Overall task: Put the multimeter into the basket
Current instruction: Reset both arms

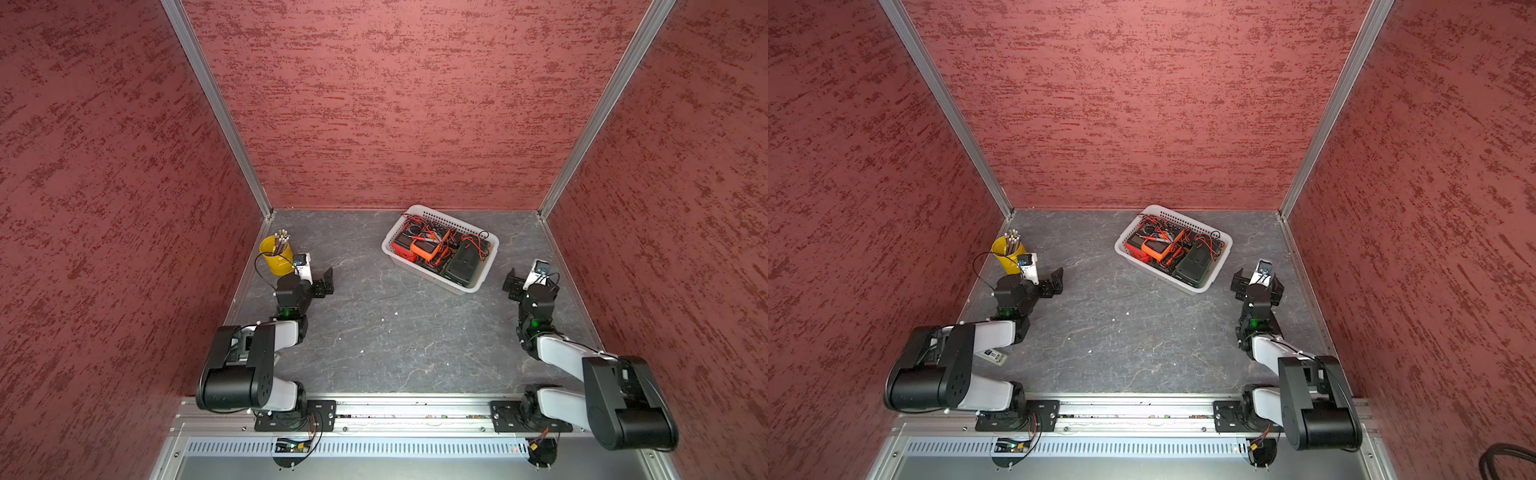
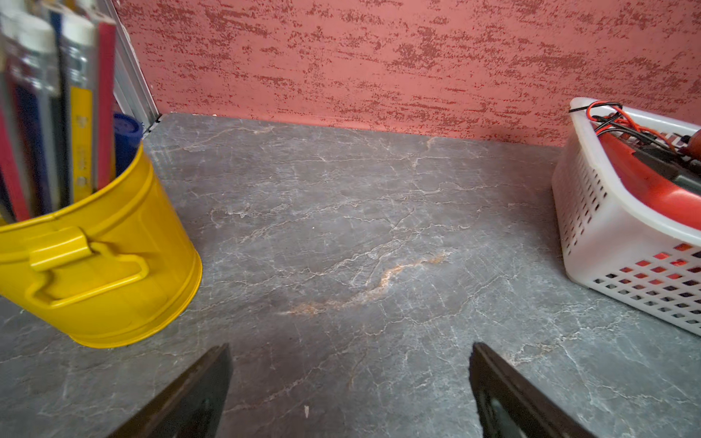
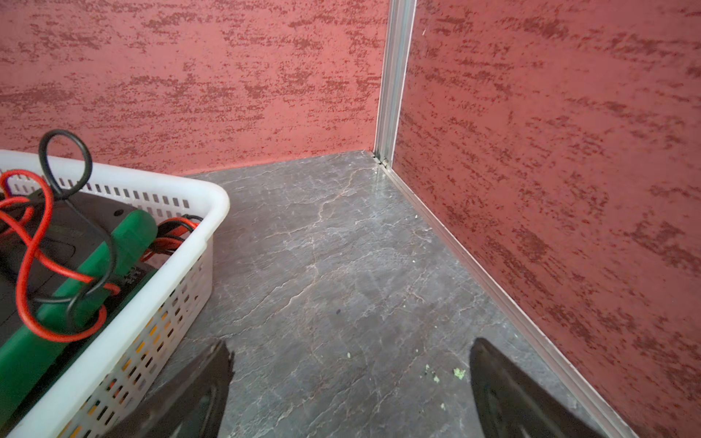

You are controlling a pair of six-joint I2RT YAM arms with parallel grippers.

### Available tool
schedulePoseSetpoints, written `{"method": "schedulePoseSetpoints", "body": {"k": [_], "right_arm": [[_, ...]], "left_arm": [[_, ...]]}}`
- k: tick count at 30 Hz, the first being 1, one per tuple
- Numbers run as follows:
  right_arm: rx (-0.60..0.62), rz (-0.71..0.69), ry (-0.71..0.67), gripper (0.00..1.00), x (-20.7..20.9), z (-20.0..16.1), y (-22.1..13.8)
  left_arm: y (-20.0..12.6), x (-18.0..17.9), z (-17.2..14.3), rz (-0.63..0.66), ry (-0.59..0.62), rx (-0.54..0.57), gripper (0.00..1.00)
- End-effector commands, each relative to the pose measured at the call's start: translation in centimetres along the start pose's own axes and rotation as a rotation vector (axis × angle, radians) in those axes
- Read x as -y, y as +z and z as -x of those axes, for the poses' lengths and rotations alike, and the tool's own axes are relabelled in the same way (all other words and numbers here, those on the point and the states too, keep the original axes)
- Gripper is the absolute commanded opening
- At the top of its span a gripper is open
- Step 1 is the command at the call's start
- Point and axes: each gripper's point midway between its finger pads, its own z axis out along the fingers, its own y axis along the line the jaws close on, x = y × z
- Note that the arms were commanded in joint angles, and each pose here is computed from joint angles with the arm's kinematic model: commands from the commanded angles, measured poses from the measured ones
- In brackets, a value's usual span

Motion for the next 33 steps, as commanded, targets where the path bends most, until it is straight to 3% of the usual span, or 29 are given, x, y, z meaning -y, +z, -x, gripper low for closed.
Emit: {"method": "schedulePoseSetpoints", "body": {"k": [1, 7, 12, 17, 25, 33], "right_arm": [[0.049, 0.057, -0.014, 0.99, -1.0, 1.5, 0.3], [0.060, 0.098, -0.022, 0.99, -1.5, 1.5, 0.0], [0.067, 0.236, 0.008, 0.99, -3.6, 1.7, -0.9], [0.092, 0.290, 0.030, 0.99, -4.6, 1.4, -0.8], [0.039, 0.292, 0.021, 0.99, -5.6, -1.4, 2.0], [-0.021, 0.244, 0.023, 0.99, -5.2, -1.6, 3.1]], "left_arm": [[0.7, 0.0, 1.3, -0.024, 0.014, 0.058, 1.00], [0.8, -0.5, 1.4, 0.000, 0.005, 0.058, 1.00], [0.8, -0.4, 1.3, 0.000, 0.006, 0.057, 1.00], [0.8, -0.4, 1.3, 0.001, 0.007, 0.060, 1.00], [0.8, -0.4, 1.4, 0.001, 0.007, 0.060, 1.00], [0.8, -0.5, 1.4, 0.002, 0.007, 0.060, 1.00]]}}
